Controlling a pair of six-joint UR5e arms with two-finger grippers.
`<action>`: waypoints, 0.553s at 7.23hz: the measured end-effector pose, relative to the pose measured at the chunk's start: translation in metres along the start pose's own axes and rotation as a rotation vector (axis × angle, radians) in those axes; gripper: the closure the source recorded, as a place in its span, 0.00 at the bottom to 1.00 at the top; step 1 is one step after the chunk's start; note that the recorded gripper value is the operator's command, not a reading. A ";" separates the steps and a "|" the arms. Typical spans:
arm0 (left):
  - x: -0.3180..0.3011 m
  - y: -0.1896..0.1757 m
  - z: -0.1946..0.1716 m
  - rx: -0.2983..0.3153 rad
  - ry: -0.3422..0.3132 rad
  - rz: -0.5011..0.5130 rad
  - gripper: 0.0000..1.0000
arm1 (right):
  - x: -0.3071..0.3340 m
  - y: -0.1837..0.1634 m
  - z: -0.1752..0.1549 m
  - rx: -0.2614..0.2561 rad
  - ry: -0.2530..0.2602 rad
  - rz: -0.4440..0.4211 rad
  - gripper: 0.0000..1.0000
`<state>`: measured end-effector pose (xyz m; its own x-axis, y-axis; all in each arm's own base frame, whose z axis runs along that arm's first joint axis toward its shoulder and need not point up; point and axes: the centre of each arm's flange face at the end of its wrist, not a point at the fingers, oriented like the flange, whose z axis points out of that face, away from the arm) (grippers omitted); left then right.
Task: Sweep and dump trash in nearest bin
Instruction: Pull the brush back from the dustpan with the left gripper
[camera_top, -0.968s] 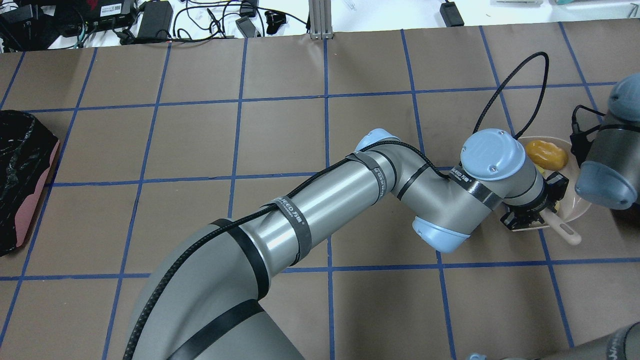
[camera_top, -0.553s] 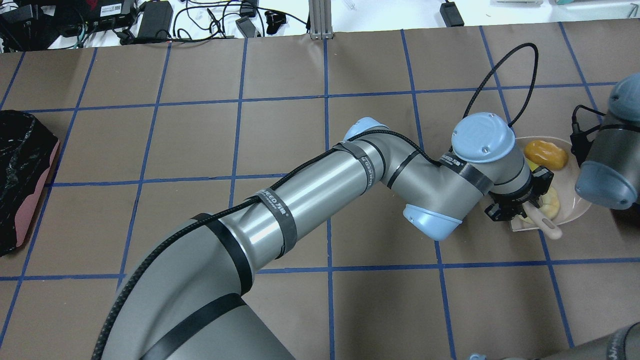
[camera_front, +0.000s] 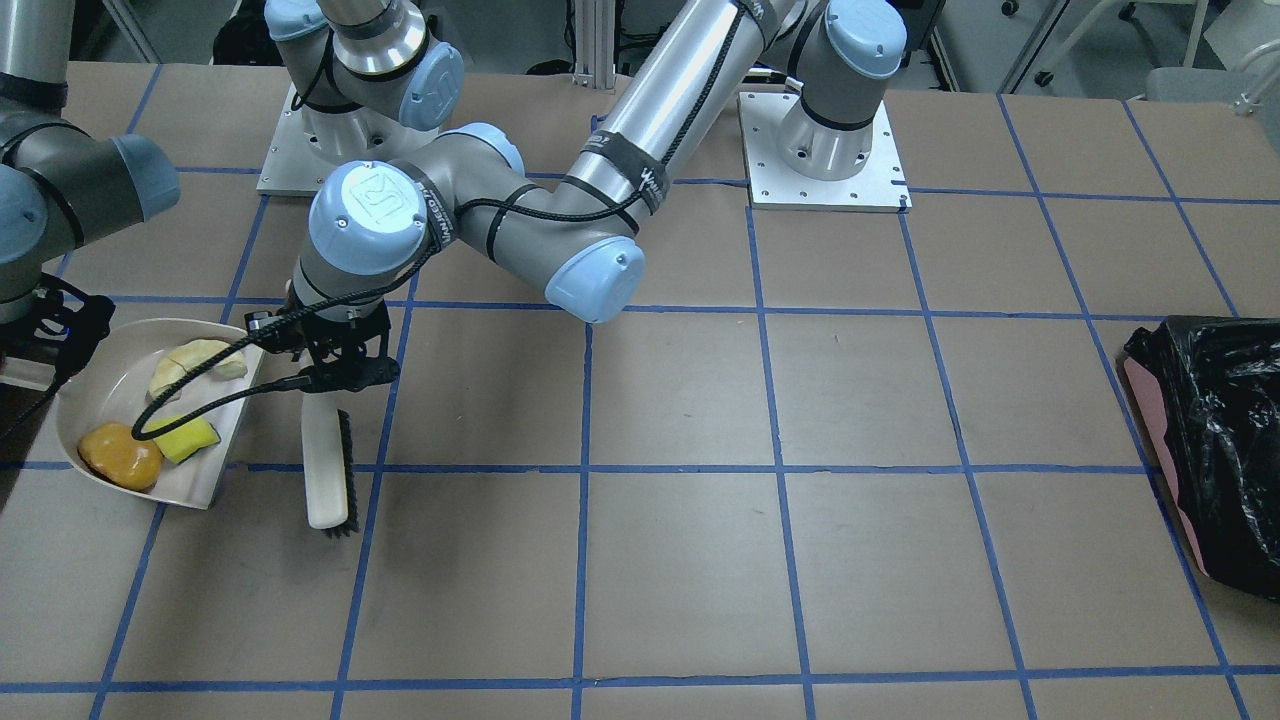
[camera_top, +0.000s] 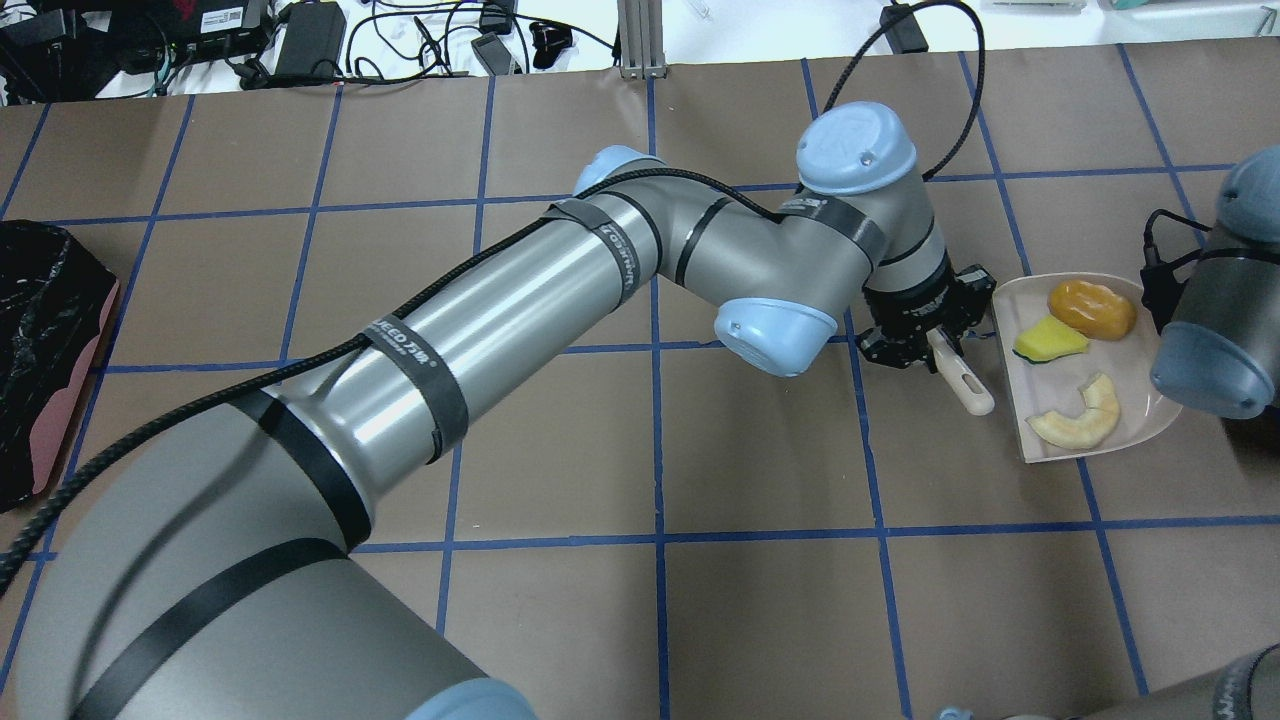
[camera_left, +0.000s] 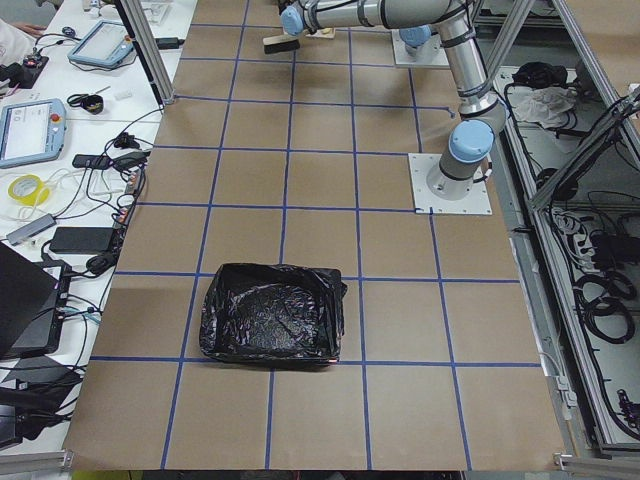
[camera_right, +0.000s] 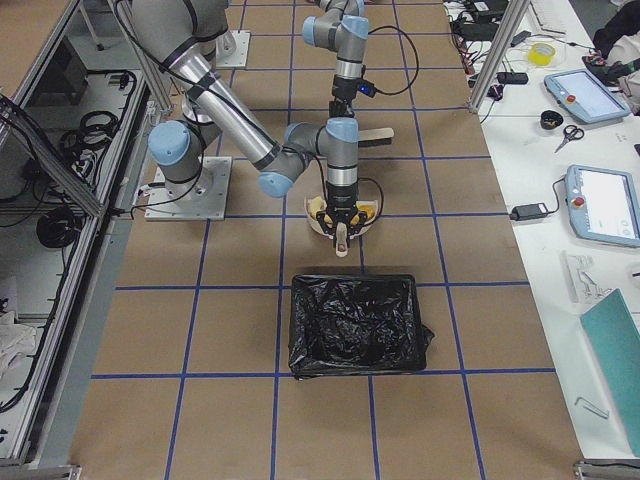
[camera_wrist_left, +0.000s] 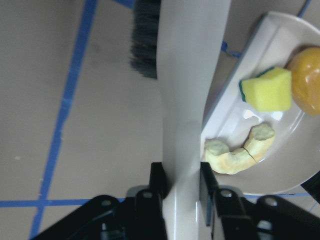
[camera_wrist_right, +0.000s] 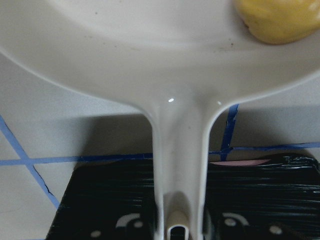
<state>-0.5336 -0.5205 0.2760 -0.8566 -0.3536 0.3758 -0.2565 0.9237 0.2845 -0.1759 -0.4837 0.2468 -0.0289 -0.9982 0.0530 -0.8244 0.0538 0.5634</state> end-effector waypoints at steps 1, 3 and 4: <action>-0.023 -0.021 -0.022 0.004 -0.026 0.014 1.00 | 0.000 0.000 0.000 0.001 -0.001 0.000 1.00; -0.056 -0.042 -0.068 0.005 -0.090 0.053 1.00 | 0.000 0.000 0.000 0.001 -0.001 0.000 1.00; -0.072 -0.046 -0.090 -0.007 -0.140 0.088 1.00 | 0.000 0.000 0.000 0.001 -0.001 0.001 1.00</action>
<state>-0.4200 -0.5506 0.3149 -0.9297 -0.2469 0.2734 -0.1750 0.9491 0.2619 -0.1763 -0.4833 0.2465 -0.0302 -0.9982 0.0527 -0.8250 0.0547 0.5624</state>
